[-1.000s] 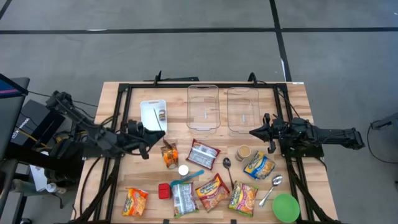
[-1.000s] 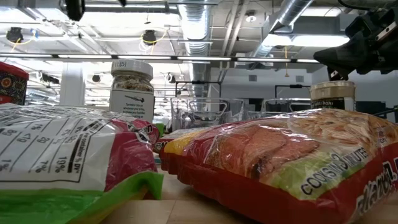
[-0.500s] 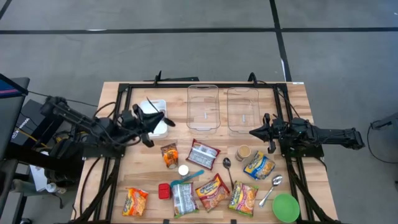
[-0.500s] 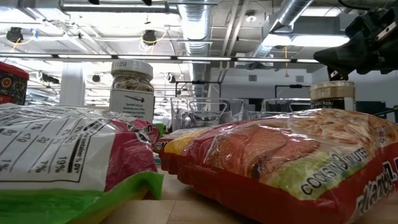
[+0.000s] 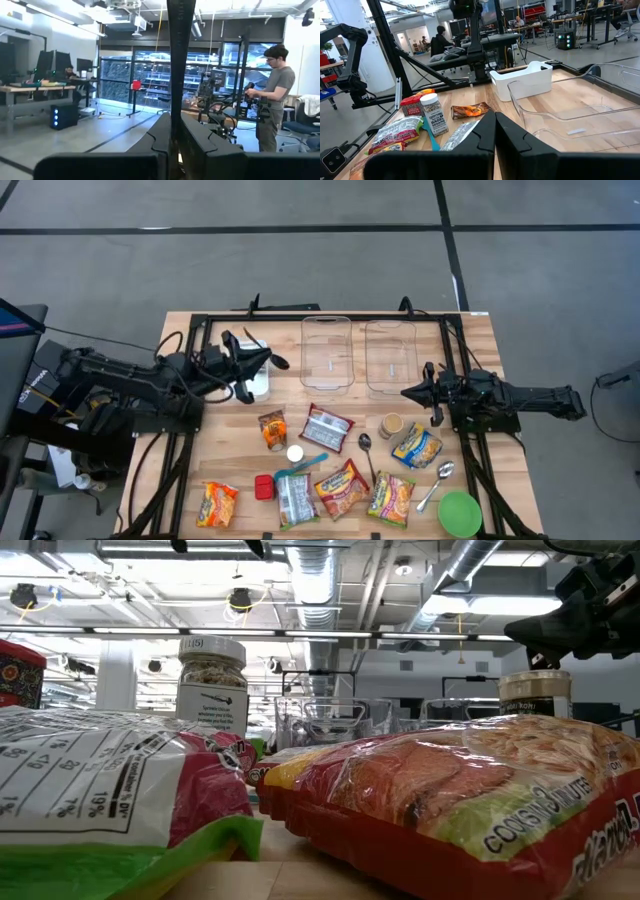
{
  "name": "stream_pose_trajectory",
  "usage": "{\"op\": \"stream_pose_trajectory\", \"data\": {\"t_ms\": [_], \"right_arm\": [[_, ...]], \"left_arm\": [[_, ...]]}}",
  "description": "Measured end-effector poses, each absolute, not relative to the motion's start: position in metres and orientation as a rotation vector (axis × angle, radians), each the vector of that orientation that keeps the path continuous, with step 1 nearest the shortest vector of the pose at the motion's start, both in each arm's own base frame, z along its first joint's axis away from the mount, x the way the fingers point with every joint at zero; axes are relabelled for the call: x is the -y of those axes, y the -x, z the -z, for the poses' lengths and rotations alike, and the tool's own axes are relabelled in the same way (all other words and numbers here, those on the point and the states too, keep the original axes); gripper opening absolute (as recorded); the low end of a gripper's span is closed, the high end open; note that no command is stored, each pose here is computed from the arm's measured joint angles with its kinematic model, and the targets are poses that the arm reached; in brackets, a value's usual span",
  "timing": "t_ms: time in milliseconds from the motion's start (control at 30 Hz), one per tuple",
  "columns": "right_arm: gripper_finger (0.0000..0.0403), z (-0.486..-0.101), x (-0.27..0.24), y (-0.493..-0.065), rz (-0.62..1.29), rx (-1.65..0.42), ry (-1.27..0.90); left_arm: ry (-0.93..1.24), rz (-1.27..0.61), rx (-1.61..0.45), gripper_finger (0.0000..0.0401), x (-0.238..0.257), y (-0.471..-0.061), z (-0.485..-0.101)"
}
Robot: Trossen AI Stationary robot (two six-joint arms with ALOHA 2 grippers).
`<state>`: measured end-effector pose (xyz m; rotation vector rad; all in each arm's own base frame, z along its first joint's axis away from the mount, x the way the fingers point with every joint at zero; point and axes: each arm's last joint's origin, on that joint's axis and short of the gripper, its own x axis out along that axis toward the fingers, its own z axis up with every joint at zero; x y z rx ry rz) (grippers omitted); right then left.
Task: Pick & Place Food Item
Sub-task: Put the left black spoon into the left transparent bin
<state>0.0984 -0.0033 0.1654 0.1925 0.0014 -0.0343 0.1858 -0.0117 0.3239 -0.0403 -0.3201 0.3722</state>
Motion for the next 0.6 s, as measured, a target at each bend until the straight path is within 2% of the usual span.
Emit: {"op": "stream_pose_trajectory", "data": {"t_ms": [300, 600], "right_arm": [[0.0, -0.165, 0.003, -0.098, 0.034, -0.001, -0.193], [0.0, -0.165, 0.003, -0.098, 0.034, -0.002, -0.193]], "left_arm": [[0.036, -0.366, 0.353, 0.0012, -0.016, -0.195, -0.332], [0.003, -0.369, 0.282, 0.0013, -0.035, -0.243, -0.343]]}}
